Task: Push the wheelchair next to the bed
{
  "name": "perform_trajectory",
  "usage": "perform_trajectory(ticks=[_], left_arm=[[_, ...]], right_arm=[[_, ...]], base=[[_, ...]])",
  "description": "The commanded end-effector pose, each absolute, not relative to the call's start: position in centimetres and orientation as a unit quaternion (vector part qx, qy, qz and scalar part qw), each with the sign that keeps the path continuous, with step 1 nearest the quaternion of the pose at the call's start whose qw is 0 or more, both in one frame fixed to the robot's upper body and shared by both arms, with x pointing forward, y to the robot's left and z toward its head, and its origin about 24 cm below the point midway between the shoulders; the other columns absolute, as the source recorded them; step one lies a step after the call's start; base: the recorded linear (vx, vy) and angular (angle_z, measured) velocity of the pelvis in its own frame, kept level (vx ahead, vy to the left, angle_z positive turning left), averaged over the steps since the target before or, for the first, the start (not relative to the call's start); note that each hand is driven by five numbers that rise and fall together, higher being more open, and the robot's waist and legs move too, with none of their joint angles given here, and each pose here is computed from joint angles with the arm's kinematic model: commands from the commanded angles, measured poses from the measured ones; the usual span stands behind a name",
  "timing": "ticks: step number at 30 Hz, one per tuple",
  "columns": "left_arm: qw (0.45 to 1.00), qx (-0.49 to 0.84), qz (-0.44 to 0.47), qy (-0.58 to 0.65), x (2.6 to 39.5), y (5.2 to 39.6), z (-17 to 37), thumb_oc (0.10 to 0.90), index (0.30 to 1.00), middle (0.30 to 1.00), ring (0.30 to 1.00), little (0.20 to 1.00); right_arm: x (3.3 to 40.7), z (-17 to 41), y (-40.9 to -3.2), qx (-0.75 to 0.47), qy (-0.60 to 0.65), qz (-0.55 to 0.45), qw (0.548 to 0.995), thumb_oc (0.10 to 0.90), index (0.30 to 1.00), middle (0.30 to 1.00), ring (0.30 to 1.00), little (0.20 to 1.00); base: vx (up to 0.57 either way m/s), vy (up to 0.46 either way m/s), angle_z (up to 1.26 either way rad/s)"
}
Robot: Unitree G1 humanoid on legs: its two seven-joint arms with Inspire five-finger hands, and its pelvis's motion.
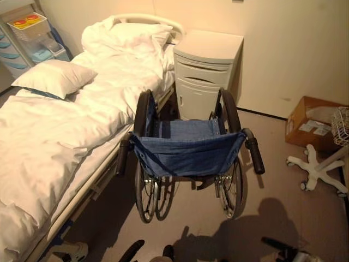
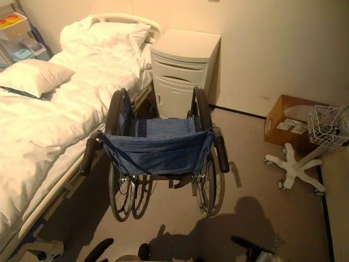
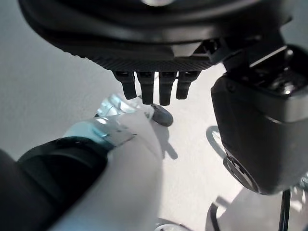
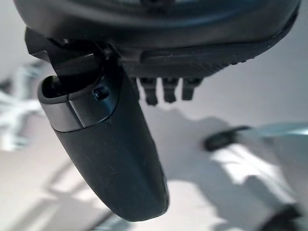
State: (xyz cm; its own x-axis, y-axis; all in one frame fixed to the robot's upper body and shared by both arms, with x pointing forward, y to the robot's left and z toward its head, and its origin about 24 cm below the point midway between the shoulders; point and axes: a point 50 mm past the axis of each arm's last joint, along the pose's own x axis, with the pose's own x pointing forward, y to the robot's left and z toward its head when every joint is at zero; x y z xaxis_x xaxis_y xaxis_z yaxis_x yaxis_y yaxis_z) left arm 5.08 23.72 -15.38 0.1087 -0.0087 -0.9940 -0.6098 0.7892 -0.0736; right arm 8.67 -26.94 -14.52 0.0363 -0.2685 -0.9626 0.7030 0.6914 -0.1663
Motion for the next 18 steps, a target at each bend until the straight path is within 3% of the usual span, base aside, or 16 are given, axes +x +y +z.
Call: perform_trajectory(ticks=[1, 10, 18], left_arm=[[0.744, -0.217, 0.245, 0.583, 7.8, 24.9, -15.2, 0.8, 0.9, 0.9, 0.9, 0.9], [0.697, -0.19, 0.278, 0.633, 5.1, 22.2, -17.0, 0.8, 0.9, 0.9, 0.9, 0.9], [0.692, -0.146, 0.243, 0.663, 4.4, 21.3, -17.3, 0.8, 0.9, 0.9, 0.9, 0.9]], right_arm=[[8.7, -14.9, -26.7, 0.134, 0.612, -0.311, 0.715, 0.8, 0.9, 0.9, 0.9, 0.9], [4.1, -17.1, -21.1, 0.131, 0.723, -0.145, 0.663, 0.8, 0.9, 0.9, 0.9, 0.9], [3.6, -17.2, -20.4, 0.17, 0.721, -0.111, 0.662, 0.8, 0.9, 0.9, 0.9, 0.9]], base=[[0.0, 0.0, 0.0], [0.0, 0.0, 0.0], [0.0, 0.0, 0.0]])
